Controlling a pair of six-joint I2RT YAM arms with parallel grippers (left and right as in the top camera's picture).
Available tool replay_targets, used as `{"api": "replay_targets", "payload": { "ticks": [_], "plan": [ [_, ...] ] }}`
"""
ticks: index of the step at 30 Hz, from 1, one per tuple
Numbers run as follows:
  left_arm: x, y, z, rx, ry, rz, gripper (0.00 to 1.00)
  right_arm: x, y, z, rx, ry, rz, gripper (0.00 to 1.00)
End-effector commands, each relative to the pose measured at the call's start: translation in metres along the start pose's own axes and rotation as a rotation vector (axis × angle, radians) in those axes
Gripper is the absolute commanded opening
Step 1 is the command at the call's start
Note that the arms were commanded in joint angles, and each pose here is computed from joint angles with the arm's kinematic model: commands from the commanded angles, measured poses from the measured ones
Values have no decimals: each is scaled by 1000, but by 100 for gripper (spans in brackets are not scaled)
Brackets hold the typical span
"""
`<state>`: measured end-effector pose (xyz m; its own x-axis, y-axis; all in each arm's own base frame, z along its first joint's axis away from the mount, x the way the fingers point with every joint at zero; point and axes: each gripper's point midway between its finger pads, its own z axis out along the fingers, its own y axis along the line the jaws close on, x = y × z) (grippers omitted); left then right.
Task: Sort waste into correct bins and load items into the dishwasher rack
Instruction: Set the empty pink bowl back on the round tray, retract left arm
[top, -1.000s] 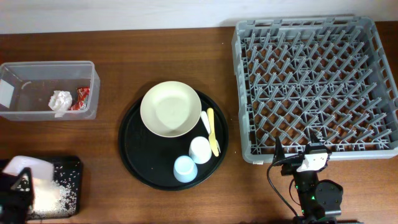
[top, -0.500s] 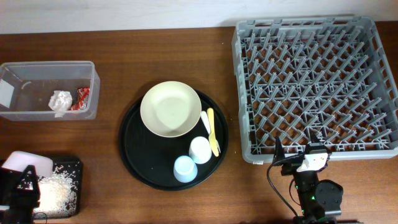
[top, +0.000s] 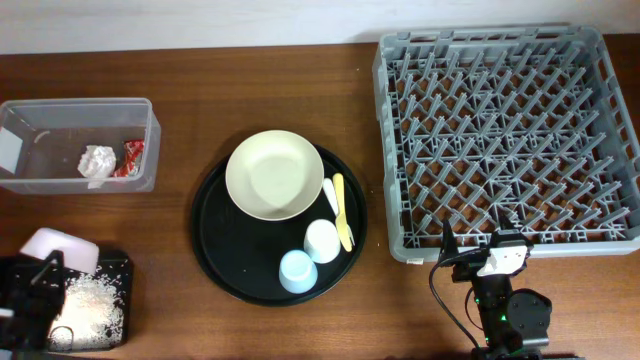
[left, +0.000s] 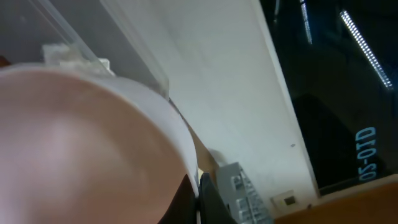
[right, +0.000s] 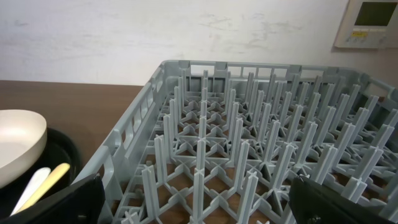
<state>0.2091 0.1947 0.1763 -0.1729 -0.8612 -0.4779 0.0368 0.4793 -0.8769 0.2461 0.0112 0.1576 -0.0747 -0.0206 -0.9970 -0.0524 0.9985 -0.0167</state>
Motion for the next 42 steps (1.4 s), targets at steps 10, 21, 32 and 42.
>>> {"api": "replay_targets", "payload": {
  "ticks": [10, 21, 32, 42],
  "plan": [
    [94, -136, 147, -368, 593, 553, 1, 2, 1, 0, -1, 5, 8, 98],
    [275, -99, 111, -543, 1141, 925, 1, 2, 1, 0, -1, 5, 8, 98],
    [304, -36, 92, -623, 1206, 959, 1, 2, 1, 0, -1, 5, 8, 98],
    [310, -38, 90, -595, 1232, 930, 37, 2, 1, 0, -1, 5, 8, 98]
  ]
}}
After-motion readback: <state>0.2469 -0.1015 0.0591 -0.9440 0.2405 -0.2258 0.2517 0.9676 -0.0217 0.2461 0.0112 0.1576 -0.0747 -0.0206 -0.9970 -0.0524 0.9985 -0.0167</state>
